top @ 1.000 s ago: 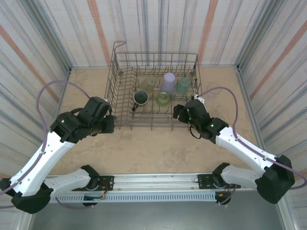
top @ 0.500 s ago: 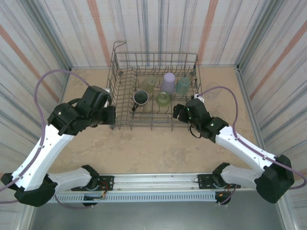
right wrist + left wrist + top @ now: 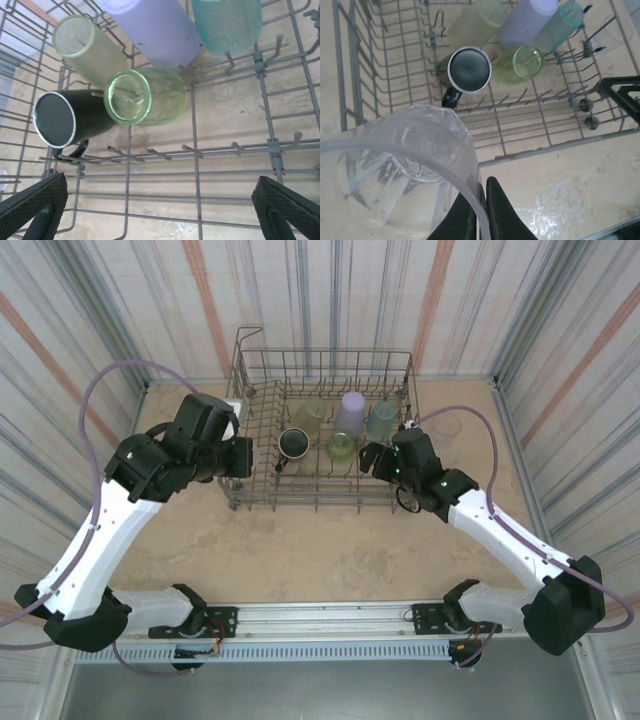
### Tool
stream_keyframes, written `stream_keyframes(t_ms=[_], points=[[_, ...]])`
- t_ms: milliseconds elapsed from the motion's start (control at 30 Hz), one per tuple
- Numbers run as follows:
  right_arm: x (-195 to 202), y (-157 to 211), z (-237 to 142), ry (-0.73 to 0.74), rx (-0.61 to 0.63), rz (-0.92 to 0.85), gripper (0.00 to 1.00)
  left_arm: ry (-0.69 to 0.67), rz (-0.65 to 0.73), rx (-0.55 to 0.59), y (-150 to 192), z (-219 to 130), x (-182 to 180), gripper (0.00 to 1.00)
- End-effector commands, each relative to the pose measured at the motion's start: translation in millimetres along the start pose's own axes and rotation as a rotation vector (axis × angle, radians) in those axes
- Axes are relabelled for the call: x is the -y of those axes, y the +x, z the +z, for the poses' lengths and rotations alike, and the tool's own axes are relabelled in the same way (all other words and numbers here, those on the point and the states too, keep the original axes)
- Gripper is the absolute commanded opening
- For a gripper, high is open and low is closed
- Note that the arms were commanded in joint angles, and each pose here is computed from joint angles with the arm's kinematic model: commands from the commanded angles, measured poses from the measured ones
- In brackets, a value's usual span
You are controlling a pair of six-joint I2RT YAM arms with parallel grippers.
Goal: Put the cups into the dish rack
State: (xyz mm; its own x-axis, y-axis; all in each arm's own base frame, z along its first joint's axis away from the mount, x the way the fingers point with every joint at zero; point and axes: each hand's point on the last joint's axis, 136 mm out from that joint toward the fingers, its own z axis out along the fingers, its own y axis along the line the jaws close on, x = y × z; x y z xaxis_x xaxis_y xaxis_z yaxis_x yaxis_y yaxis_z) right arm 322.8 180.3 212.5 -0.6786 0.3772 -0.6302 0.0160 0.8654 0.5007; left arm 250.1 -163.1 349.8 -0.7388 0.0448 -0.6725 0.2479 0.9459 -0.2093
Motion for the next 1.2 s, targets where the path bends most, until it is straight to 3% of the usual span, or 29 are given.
stream_keyframes(t_ms=[0,400,833,1167], points=[[-24,-9,3,-0.108,-0.033,-0.022,0.99,0.078,0.022,0.104,-33,-6,12,0.00],[-86,-43,26,-0.402,-0.069,-0.023,0.99,0.226,-0.145,0.145,-78,36,-1,0.00],[-133,-66,53,-0.773,-0.117,0.067,0.99,0.541,-0.416,0.127,-114,80,-12,0.00],[-160,-61,60,-0.888,-0.138,0.083,0.99,0.760,-0.586,0.133,-128,91,-24,0.00]])
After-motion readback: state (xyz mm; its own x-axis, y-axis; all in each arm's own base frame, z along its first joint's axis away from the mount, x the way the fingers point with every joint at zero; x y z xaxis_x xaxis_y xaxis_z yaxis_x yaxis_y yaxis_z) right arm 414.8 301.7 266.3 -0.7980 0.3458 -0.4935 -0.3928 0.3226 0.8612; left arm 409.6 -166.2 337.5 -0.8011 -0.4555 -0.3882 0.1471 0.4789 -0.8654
